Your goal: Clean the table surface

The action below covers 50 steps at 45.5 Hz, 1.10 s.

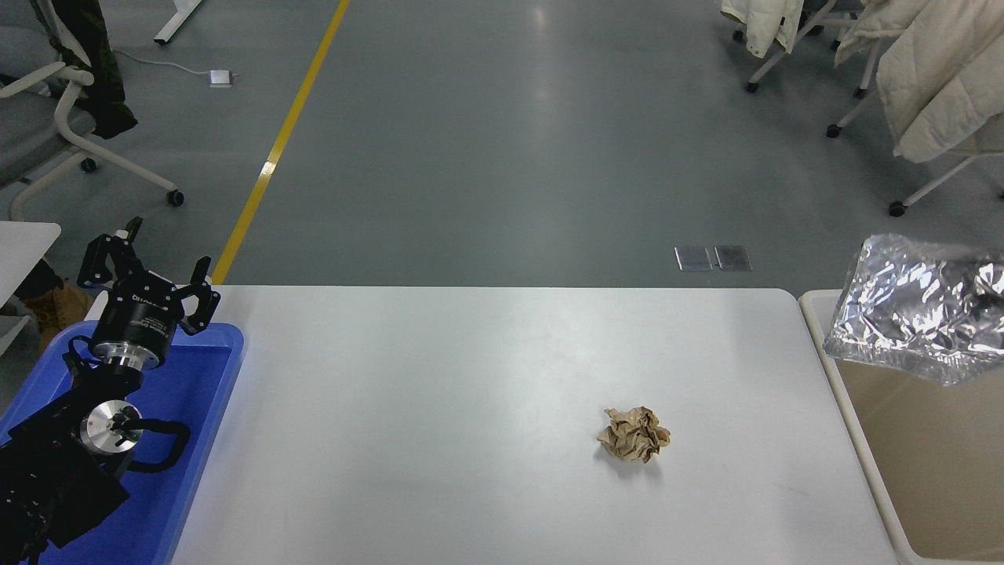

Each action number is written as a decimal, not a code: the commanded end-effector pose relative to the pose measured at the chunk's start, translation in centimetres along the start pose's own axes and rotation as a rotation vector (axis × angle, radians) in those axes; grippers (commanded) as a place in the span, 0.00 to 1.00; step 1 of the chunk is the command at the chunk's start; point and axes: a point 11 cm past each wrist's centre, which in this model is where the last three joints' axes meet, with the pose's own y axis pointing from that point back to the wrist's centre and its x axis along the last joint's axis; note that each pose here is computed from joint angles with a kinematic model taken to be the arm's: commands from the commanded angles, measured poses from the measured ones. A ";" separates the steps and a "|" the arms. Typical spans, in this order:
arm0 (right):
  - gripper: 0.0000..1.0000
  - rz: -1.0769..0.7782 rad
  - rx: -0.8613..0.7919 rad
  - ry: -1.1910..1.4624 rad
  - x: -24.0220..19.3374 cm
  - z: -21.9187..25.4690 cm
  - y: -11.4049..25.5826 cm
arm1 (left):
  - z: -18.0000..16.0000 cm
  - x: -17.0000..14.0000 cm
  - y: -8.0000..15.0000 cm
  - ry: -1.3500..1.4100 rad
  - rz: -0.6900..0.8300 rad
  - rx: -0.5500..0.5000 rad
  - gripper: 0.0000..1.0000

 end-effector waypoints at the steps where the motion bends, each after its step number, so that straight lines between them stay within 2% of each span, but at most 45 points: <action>1: 0.00 0.006 0.003 -0.007 0.6 -0.2 1.1 | 0.0 0.0 0.0 0.001 0.000 -0.001 1.00; 8: 0.00 -0.004 -0.013 -0.005 0.2 0.2 0.5 | 0.0 0.0 0.0 -0.001 0.000 0.000 1.00; 14: 0.00 0.016 -0.082 -0.034 -0.2 2.8 0.1 | 0.0 0.1 0.1 -0.001 0.002 0.001 1.00; 33: 0.00 0.138 -0.283 -0.253 -3.8 11.3 -8.3 | 0.0 0.0 0.0 -0.001 0.000 0.000 1.00; 50: 0.00 0.234 -0.364 -0.355 -10.5 13.5 -13.7 | 0.0 0.1 0.1 -0.001 0.002 0.001 1.00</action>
